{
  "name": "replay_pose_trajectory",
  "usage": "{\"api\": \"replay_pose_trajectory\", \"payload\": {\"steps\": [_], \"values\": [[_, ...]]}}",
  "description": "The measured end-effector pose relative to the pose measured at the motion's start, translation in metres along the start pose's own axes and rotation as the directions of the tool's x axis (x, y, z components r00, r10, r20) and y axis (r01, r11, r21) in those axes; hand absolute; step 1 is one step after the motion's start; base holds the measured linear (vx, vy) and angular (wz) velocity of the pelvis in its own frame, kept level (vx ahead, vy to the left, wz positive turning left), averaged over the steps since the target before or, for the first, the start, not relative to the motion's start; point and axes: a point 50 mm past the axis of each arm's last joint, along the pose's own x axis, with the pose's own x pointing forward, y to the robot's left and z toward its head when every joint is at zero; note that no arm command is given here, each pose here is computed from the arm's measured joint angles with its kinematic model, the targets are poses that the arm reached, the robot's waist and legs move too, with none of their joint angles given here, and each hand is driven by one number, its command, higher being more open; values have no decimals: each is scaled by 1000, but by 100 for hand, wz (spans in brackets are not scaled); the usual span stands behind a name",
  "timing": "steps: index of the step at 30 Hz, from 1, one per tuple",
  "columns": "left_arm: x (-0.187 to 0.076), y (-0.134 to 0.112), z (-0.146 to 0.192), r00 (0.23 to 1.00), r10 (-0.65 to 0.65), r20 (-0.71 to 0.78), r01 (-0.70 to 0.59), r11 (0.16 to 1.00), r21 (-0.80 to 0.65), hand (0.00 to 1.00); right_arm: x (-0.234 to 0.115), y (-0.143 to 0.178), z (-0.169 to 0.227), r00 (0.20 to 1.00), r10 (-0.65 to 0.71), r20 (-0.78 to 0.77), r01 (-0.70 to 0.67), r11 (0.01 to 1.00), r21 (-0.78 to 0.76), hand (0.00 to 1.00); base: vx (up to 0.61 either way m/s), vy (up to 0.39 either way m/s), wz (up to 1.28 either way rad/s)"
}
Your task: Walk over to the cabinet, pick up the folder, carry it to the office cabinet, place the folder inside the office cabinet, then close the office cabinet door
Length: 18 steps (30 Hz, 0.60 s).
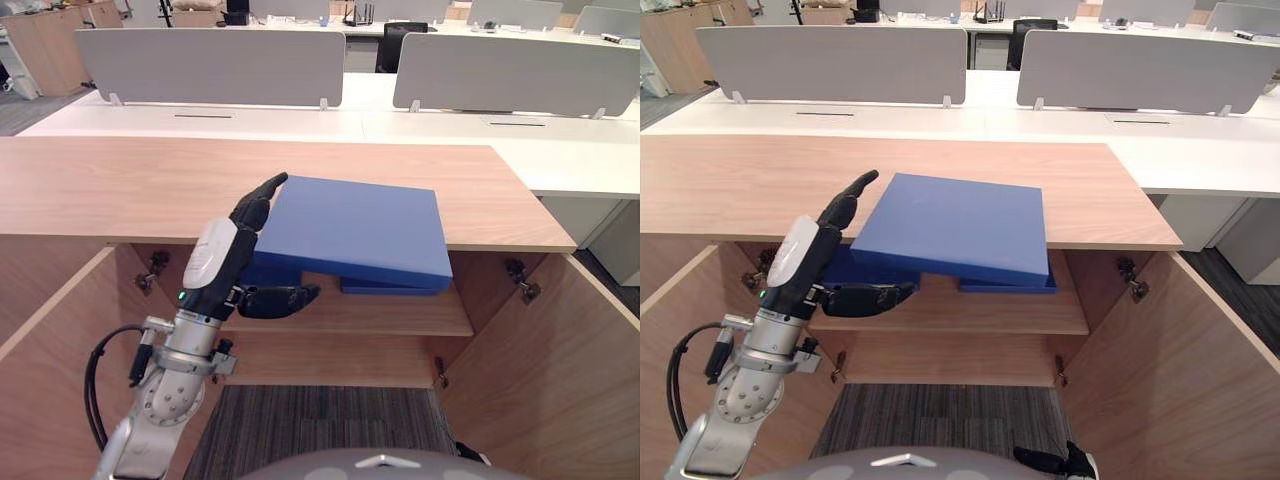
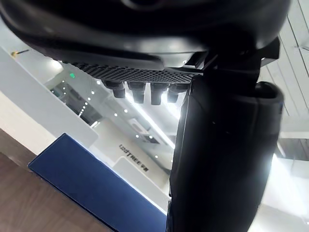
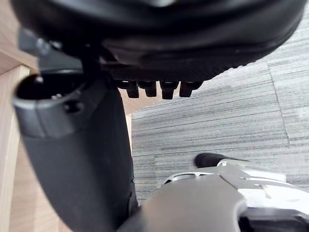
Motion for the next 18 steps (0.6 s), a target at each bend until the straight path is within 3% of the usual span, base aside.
{"api": "replay_pose_trajectory", "payload": {"steps": [10, 18], "values": [[12, -24, 19, 988, -90, 123, 85, 995, 42, 100, 1, -4, 1, 1000, -22, 0, 22, 1000, 17, 100, -18, 6, -5], [15, -38, 10, 984, -135, 117, 109, 972, 207, 100, 2, -5, 3, 1000, -31, 1, 31, 999, 20, 100, -1, 4, -2]]}}
